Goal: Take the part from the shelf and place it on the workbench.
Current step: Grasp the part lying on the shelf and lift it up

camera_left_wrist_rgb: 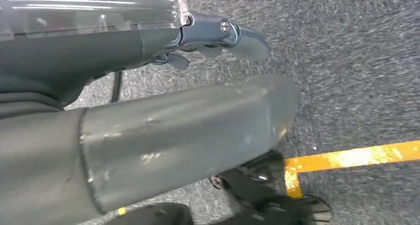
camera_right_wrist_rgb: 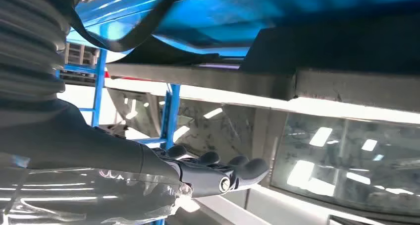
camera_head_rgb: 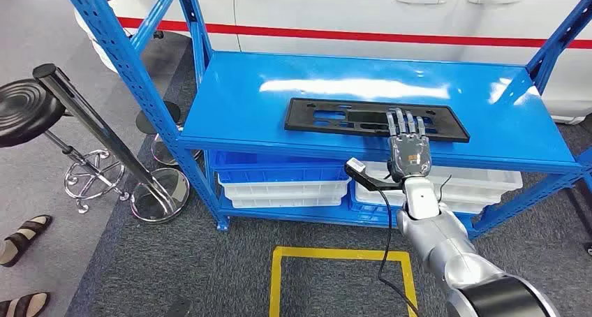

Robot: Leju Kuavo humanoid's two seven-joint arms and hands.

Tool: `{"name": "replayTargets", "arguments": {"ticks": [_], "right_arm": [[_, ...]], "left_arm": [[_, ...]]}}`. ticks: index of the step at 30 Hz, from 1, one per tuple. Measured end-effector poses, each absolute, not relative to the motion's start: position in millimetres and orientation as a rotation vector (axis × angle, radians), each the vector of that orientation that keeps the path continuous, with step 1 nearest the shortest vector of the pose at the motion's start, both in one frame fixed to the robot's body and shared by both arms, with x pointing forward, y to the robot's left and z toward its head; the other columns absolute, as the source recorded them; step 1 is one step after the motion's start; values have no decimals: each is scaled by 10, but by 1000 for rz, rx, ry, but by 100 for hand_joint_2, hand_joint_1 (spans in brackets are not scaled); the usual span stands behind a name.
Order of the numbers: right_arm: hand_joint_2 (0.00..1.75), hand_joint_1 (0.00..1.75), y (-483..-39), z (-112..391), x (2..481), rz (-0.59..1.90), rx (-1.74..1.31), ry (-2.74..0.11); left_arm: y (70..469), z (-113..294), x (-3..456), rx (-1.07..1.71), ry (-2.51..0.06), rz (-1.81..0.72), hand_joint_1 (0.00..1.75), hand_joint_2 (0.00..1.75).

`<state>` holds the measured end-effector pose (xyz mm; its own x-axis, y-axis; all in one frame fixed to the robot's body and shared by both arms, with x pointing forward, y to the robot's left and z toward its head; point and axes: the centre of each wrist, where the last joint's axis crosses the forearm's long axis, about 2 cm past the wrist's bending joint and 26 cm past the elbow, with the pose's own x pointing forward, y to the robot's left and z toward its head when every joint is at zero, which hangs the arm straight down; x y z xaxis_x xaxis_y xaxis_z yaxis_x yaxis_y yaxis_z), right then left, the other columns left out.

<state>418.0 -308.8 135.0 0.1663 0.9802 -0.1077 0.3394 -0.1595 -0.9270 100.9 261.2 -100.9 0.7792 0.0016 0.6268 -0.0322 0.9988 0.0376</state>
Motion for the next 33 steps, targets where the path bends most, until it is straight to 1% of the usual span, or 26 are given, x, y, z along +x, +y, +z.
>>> {"name": "replayTargets", "arguments": {"ticks": [13, 18, 23, 33], "right_arm": [[175, 0, -3086, 1333, 4163, 986, -1643, -1273], [175, 0, -3091, 1306, 4111, 932, -1652, -1264], [175, 0, -3101, 1435, 4133, 847, -1680, -1299], [175, 0, -3138, 1451, 4108, 816, -1683, -1308]], "left_arm": [[2637, -1004, 1033, 62, -662, 27, 0, 0], [2636, -1006, 1024, 61, -662, 27, 0, 0], [2617, -1005, 1026, 59, -663, 29, 0, 0], [2614, -1008, 1010, 58, -660, 27, 0, 0]]}}
